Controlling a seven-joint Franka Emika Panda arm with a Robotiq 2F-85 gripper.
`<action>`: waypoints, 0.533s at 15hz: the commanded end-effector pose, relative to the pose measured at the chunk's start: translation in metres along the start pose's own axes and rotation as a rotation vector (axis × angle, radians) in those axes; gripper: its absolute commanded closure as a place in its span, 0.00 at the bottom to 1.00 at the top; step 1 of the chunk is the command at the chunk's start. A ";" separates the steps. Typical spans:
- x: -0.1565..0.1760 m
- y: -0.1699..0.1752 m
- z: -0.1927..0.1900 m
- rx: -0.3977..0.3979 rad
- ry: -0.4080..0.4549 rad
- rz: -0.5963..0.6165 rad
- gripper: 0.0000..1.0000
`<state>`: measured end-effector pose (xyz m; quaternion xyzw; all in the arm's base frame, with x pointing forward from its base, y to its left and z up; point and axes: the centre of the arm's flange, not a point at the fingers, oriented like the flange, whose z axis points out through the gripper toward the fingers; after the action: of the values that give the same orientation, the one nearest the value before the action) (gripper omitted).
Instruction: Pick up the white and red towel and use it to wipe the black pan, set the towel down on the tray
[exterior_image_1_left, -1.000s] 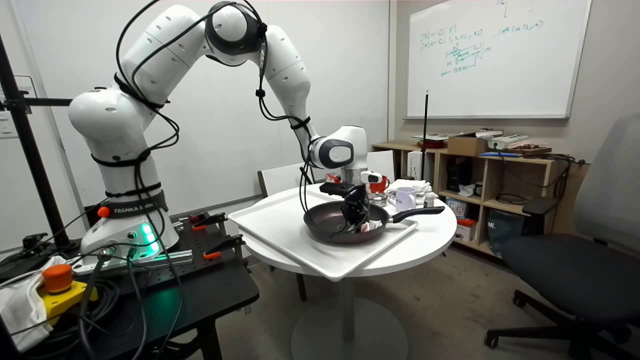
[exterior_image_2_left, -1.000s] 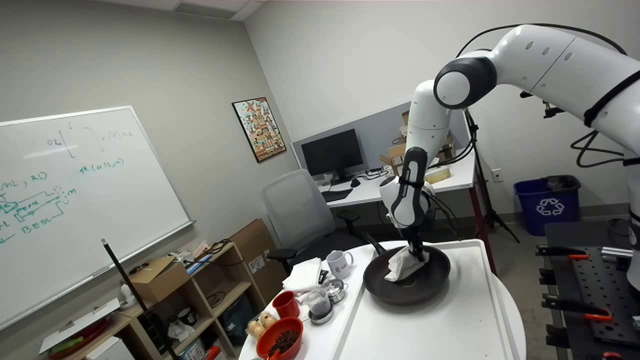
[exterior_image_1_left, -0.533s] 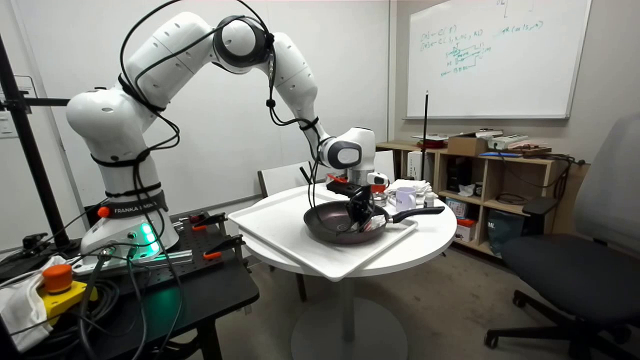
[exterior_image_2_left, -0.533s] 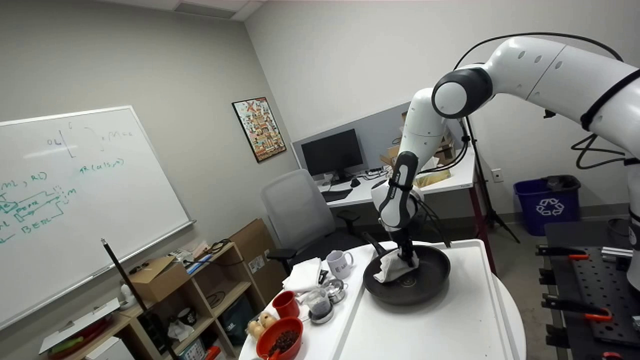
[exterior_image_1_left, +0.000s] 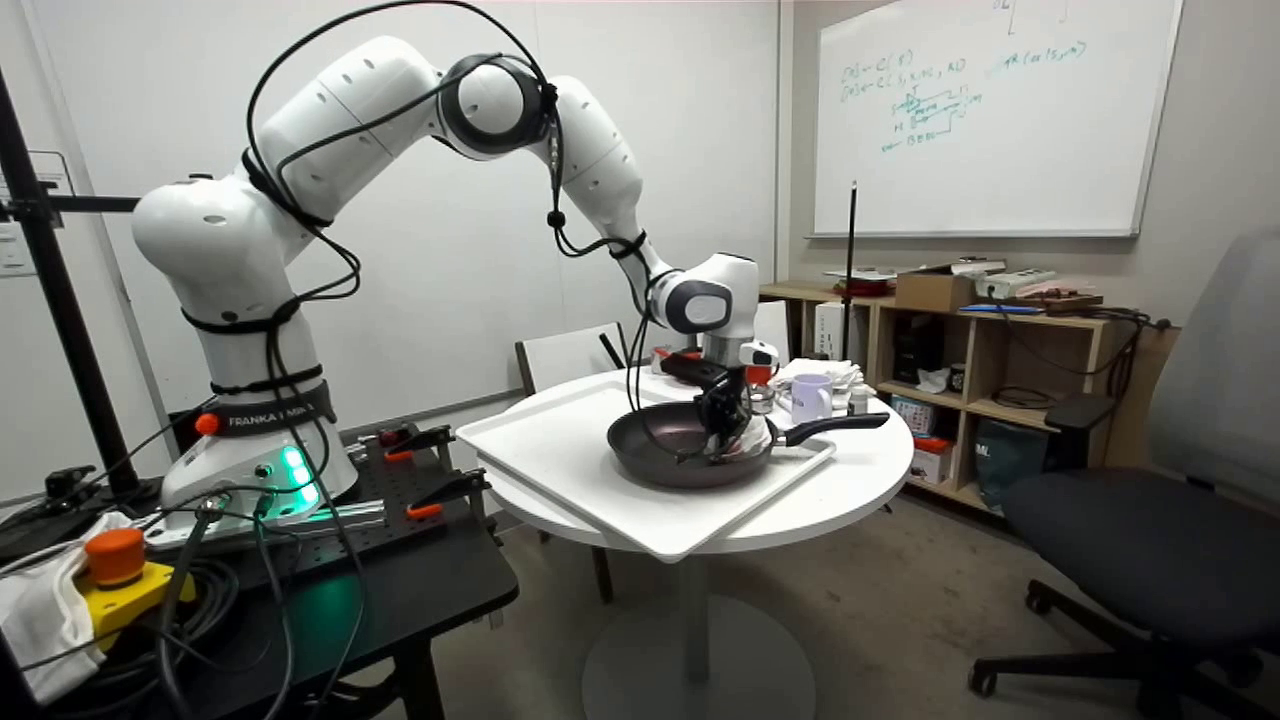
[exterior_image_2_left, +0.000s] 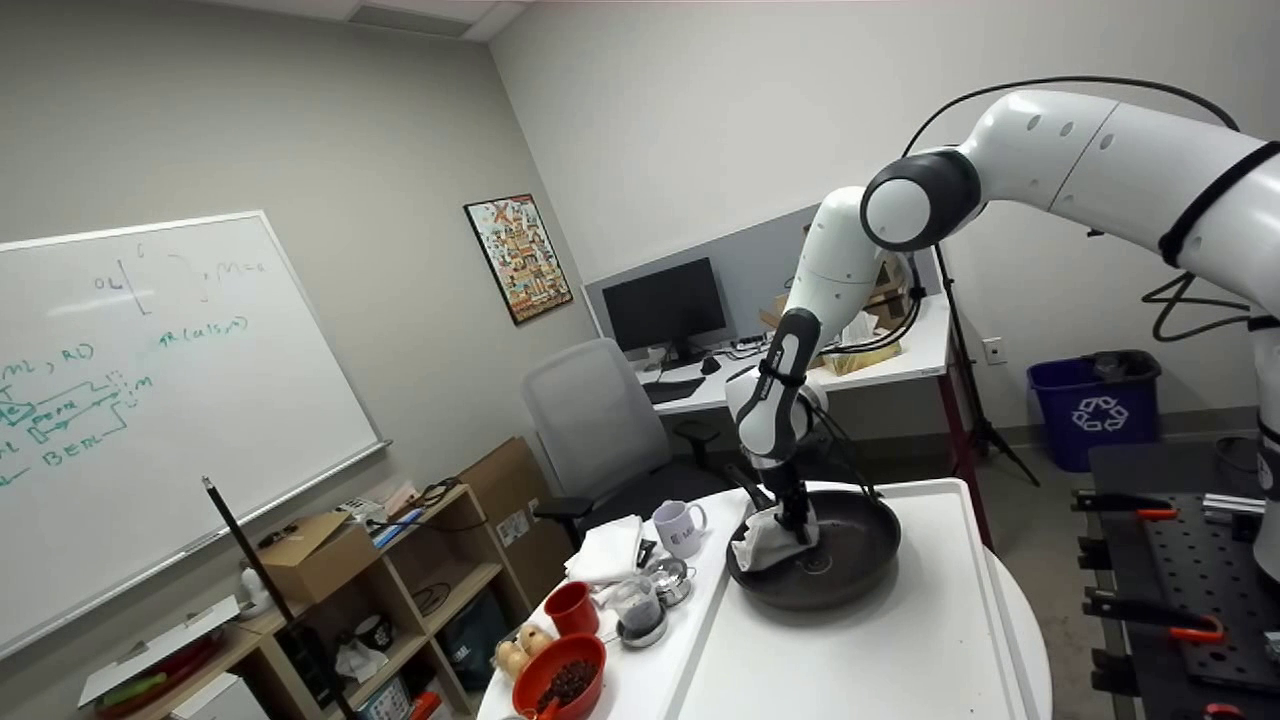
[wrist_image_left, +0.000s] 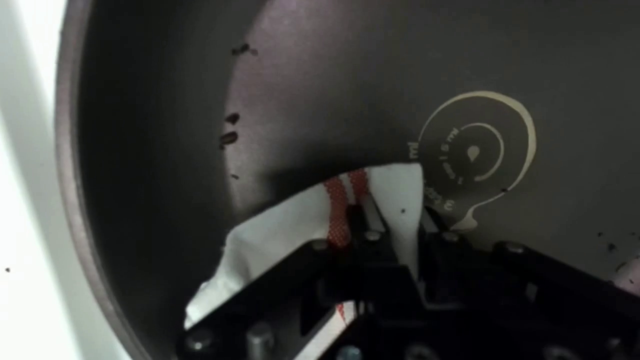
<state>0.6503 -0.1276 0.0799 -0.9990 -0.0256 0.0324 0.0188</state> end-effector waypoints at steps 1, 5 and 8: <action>0.020 -0.030 0.023 0.012 -0.022 -0.045 0.96; 0.017 -0.076 0.033 0.005 -0.041 -0.131 0.96; 0.004 -0.104 0.038 0.008 -0.061 -0.208 0.96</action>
<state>0.6632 -0.0532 0.0767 -0.9953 -0.0894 0.0355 0.0149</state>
